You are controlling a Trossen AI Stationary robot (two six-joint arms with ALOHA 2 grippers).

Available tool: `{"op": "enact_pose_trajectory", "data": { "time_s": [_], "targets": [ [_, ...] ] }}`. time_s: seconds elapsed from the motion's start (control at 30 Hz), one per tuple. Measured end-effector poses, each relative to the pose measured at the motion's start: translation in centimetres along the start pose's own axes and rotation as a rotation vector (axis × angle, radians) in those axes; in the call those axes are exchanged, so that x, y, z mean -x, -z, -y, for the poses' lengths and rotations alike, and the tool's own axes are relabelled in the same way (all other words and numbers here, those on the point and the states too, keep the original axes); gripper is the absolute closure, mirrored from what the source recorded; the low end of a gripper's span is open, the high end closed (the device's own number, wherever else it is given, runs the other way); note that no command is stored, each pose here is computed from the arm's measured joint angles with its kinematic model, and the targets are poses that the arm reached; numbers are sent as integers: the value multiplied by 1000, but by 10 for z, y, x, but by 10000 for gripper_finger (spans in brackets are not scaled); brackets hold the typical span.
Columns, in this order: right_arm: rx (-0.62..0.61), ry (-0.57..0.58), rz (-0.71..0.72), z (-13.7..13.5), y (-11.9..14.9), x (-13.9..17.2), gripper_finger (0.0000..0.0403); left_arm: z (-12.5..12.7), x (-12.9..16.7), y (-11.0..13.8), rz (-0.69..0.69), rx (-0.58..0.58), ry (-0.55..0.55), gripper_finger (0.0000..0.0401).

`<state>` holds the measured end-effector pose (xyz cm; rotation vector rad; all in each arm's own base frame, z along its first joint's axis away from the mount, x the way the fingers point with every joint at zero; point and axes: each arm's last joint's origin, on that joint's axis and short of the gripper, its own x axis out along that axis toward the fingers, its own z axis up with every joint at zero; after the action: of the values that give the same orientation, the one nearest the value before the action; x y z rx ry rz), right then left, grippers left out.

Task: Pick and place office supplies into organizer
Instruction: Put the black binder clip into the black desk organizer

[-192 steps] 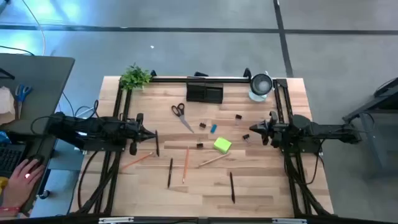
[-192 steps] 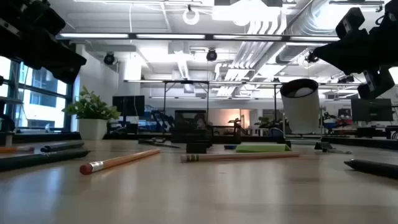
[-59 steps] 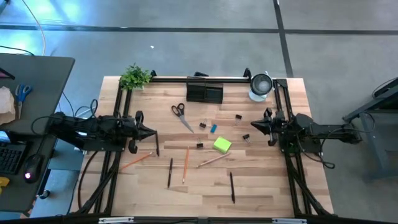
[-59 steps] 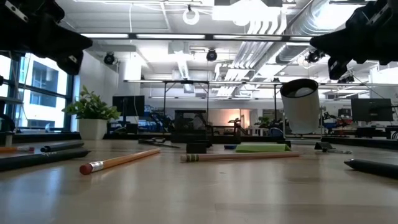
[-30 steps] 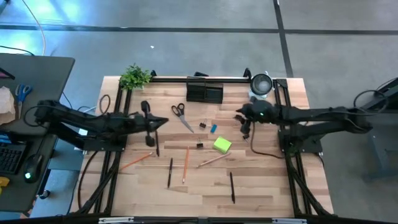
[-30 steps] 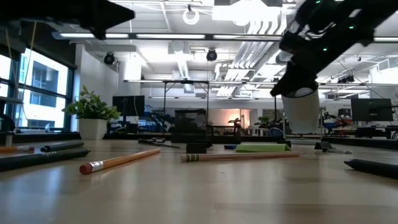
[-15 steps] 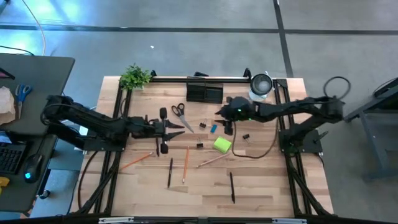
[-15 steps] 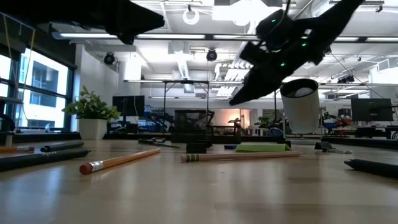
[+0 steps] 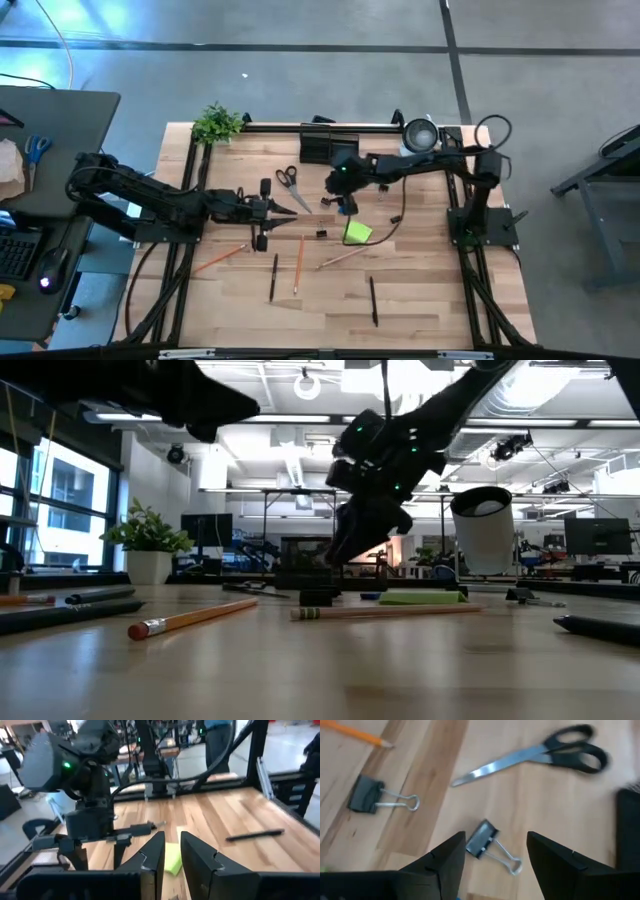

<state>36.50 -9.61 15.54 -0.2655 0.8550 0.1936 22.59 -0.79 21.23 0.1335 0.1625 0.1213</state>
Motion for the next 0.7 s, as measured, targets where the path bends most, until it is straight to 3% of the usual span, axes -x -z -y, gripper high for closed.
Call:
{"op": "enact_pose_trajectory", "data": {
  "time_s": [0.23, 0.7],
  "targets": [
    [355, -57, -49, 1, -7, -16, 194, 0, 0, 1, -7, 17, 4, 350],
    [378, -112, -18, 4, -3, -19, 194, 1, 0, 2, -19, 33, 27, 348]
  ]
}}
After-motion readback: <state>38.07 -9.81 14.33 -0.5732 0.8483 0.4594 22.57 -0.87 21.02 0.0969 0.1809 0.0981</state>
